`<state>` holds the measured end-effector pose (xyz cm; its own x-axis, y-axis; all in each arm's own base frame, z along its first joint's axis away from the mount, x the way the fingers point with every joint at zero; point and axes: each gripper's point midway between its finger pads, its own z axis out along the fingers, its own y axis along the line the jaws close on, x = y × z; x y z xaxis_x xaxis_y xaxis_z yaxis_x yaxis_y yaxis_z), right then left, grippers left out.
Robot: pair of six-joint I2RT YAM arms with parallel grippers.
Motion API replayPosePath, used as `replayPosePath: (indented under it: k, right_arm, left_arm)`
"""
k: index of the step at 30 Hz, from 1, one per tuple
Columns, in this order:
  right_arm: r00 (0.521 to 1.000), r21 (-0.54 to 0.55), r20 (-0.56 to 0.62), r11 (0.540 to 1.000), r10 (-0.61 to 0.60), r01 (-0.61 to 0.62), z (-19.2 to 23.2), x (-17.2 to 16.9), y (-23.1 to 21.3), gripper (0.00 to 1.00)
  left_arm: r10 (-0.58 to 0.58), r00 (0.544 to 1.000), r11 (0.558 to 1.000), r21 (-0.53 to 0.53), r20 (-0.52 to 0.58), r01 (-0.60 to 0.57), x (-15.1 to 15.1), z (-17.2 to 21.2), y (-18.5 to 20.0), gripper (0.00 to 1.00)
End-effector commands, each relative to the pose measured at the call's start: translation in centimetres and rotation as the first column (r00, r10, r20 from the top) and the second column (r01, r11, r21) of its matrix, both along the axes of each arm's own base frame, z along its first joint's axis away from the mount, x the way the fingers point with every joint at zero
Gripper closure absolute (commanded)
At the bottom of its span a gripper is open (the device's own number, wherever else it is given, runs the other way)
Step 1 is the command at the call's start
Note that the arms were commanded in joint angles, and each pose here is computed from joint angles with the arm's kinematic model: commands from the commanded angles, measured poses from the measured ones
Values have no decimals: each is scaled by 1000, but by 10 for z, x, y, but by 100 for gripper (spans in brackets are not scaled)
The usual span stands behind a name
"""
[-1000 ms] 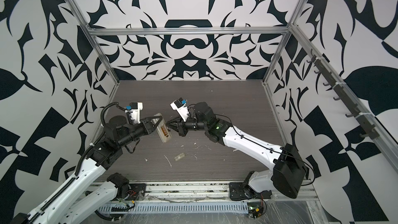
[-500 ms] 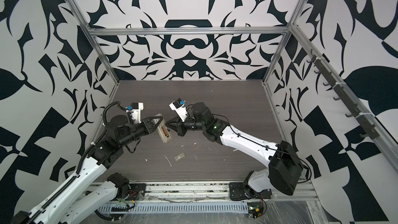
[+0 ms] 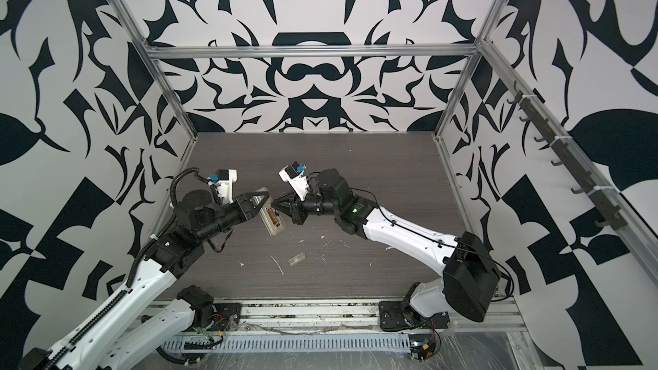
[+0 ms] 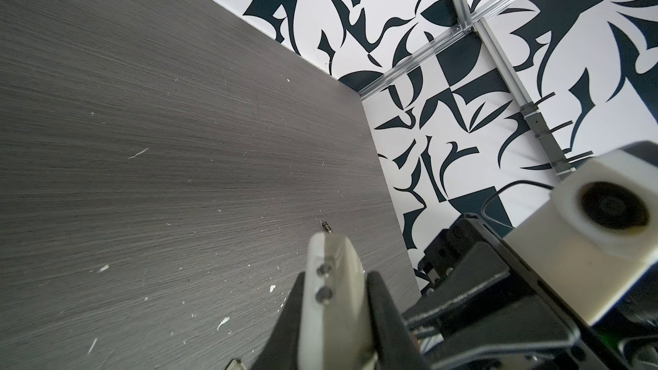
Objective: Load the batteries into the remote control
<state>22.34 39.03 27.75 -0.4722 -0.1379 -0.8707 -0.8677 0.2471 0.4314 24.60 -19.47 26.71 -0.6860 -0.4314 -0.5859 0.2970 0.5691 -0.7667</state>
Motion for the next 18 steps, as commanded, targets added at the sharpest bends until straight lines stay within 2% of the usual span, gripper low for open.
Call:
replayPosePath:
  k: [1, 18]
  right_arm:
    - [999, 59, 49, 998, 18, -21, 23, 0, 7, 100]
    - [998, 17, 55, 1000, 3, -4, 5, 4, 7, 100]
  left_arm:
    - [-13, 999, 999, -39, 46, 15, -1, 20, -3, 100]
    - [-13, 999, 999, -41, 43, 15, 0, 18, -3, 100]
